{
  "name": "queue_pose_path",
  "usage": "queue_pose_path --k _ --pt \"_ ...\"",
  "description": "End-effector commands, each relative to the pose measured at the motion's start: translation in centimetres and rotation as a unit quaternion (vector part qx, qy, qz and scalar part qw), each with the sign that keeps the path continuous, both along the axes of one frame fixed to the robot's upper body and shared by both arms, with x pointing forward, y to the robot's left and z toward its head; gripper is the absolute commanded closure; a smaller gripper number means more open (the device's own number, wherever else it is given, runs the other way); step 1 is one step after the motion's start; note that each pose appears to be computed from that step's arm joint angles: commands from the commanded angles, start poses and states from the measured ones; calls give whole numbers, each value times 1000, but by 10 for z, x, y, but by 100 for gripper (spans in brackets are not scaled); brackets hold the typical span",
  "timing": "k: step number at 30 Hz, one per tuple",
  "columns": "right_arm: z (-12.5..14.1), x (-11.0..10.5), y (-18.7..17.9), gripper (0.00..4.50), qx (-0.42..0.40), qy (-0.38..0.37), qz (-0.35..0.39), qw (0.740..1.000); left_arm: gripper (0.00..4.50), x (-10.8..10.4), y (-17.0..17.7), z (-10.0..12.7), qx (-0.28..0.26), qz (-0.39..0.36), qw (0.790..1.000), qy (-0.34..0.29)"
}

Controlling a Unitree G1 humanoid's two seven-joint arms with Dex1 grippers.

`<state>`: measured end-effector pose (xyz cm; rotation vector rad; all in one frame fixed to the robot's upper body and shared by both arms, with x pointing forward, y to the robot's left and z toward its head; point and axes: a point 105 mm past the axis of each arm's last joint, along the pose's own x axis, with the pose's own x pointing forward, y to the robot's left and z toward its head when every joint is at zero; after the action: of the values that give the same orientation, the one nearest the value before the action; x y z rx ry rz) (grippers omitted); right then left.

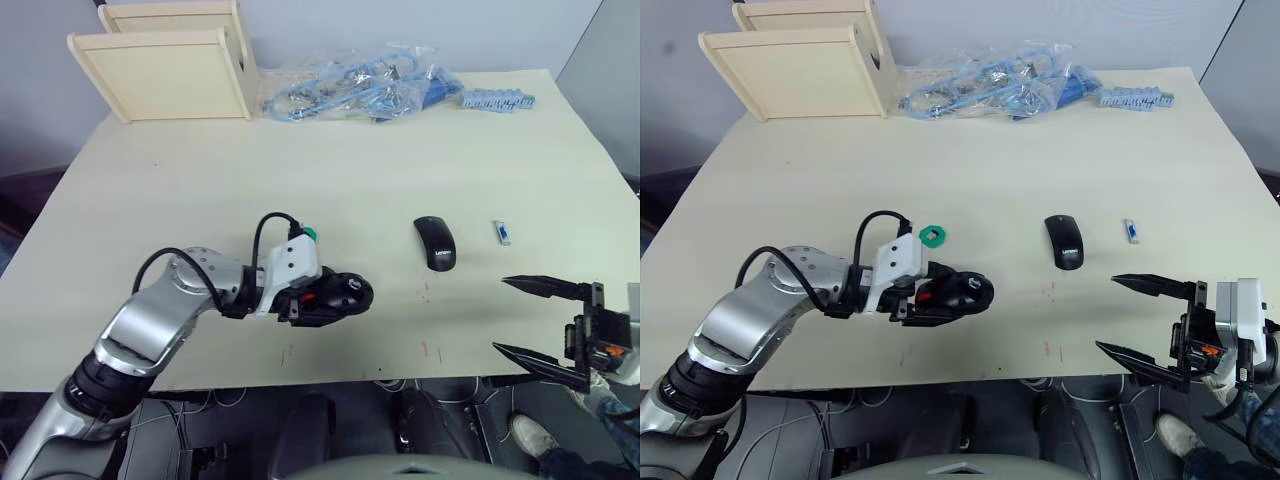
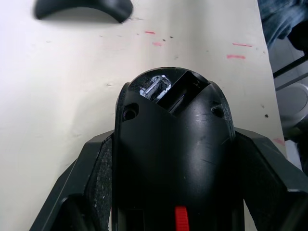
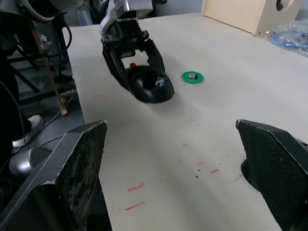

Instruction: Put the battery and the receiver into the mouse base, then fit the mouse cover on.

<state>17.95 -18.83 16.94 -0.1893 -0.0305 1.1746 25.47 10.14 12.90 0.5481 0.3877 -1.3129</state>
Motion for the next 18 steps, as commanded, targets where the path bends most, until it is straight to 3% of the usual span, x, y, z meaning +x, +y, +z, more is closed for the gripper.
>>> queue_pose_path --k 1,18 --pt "11 -5 -3 0 -10 -16 5 1000 157 0 -7 4 3 -17 1000 -23" --pt "10 -9 -17 0 -24 -7 -1 1000 157 9 -30 -19 7 -33 998 -43"
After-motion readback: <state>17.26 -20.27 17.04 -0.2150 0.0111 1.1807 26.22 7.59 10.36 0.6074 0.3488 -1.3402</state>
